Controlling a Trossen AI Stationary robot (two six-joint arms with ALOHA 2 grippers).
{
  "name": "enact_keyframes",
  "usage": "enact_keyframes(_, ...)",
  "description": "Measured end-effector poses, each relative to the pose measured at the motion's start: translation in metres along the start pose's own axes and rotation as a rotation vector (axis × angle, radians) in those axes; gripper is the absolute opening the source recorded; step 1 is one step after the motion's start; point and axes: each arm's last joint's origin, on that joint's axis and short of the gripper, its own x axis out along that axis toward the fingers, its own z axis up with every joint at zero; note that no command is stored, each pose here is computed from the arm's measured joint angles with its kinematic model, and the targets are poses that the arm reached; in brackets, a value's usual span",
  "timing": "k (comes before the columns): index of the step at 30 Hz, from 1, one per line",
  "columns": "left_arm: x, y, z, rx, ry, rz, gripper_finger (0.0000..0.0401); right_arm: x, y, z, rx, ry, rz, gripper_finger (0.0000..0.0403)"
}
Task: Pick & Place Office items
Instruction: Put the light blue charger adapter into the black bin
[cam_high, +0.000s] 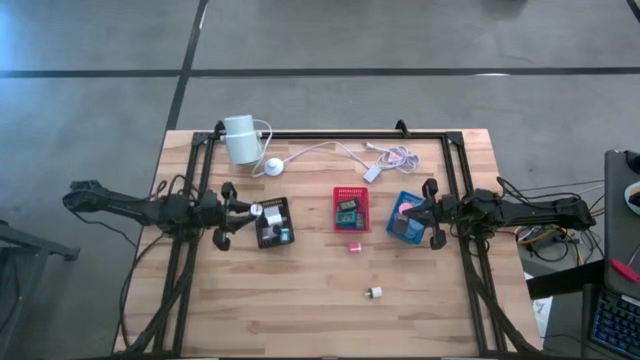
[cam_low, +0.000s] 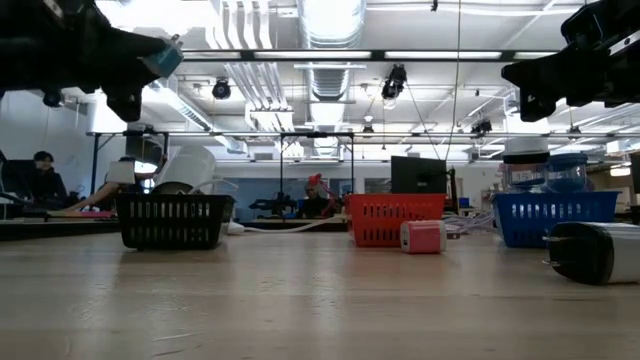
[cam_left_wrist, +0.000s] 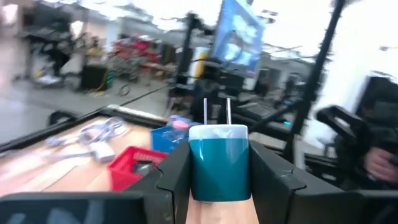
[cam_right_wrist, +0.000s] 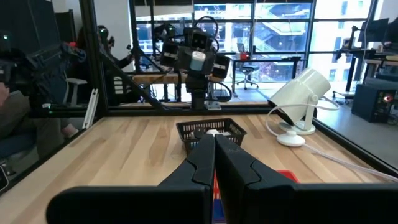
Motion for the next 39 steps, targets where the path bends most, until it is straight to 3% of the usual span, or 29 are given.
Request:
enact_keyframes(4, 0.007, -0.003, 0.019, -0.004, 0.076, 0.101, 0.0128, 0.000, 0.000, 0.000, 0.000, 0.000, -0.003, 0.0008)
enact_keyframes(8, 0.019, -0.006, 0.037, 0.004, 0.258, 0.262, 0.0128, 0.000, -0.001, 0.000, 0.001, -0.001, -0.026, 0.0008)
enact_keyframes(13, 0.046, -0.014, 0.047, 0.048, 0.486, 0.336, 0.0128, 0.000, -0.001, 0.000, 0.000, 0.000, -0.026, 0.0008)
enact_keyframes(23, 0.098, -0.013, 0.016, 0.158, 0.810, 0.451, 0.0128, 0.000, -0.001, 0.000, 0.004, 0.004, -0.026, 0.0008)
enact_keyframes(27, 0.106, 0.000, 0.000, 0.157, 0.886, 0.515, 0.0128, 0.000, -0.001, -0.001, 0.004, 0.006, -0.026, 0.0008)
enact_keyframes(39, 0.112, 0.017, -0.024, 0.158, 1.033, 0.554, 0.0128, 0.000, -0.001, -0.001, 0.000, 0.006, -0.026, 0.0008)
